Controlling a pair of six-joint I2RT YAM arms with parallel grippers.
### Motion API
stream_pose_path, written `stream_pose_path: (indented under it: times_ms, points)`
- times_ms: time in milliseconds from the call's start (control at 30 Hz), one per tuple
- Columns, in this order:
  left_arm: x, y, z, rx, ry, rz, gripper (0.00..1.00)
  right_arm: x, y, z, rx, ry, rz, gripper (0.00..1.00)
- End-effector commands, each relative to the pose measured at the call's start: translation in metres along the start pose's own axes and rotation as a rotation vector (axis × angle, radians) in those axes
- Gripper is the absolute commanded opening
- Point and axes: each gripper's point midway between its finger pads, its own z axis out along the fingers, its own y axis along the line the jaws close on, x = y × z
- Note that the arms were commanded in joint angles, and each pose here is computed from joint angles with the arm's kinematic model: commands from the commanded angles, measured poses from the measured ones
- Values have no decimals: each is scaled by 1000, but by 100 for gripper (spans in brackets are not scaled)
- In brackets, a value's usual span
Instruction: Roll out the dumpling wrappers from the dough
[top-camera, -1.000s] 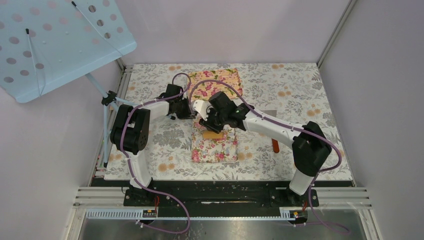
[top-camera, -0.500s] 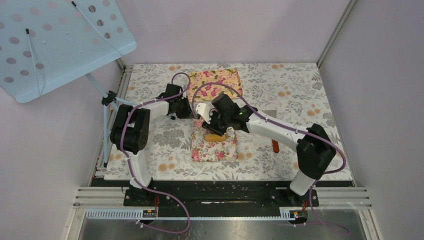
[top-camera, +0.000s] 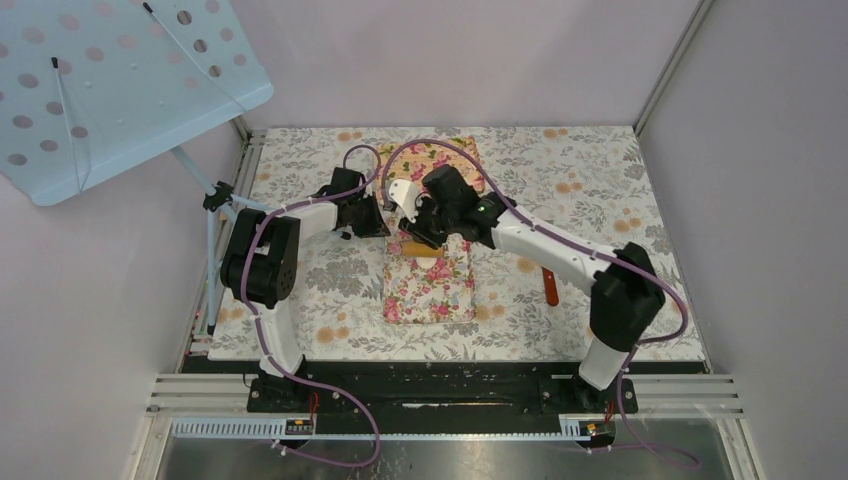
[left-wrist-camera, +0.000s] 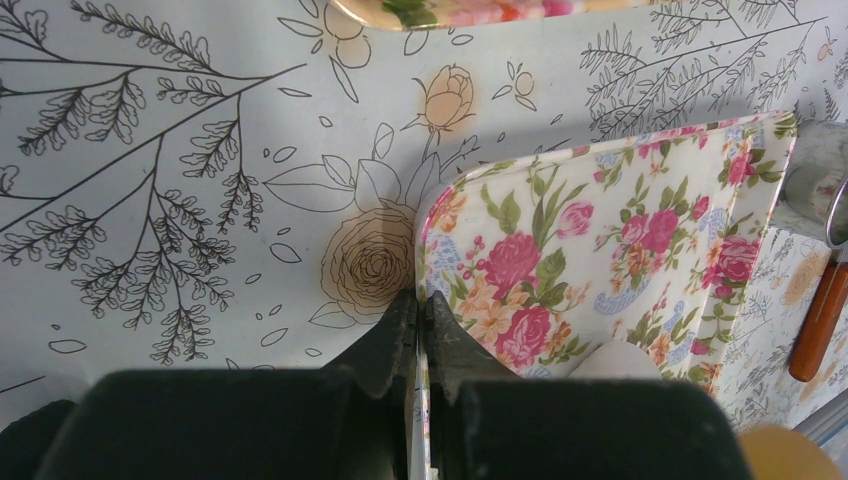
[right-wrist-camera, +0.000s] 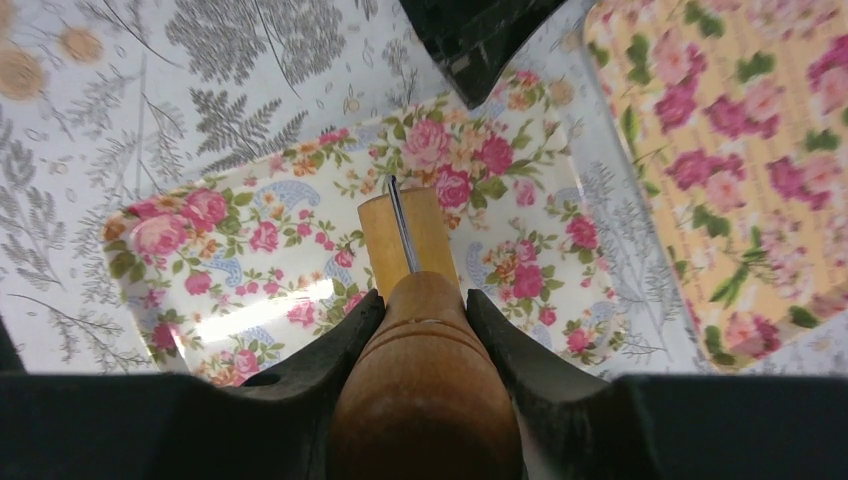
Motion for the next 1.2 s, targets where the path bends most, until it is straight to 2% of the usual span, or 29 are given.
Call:
stream_pose_path:
  times_ms: [0,233,533,1167]
  points:
    - [19,16,8,-39,60,7,0,16,-13,23,7,33,25,0]
    - [19,16,8,-37,60,8,0,57,12,35,-93,108,46,0]
    - [19,17,8,-39,62,6,0,103,27,50,-126,219,69,0]
    - [20,16,8,-34,65,6,0,118,36,54,-162,255,81,0]
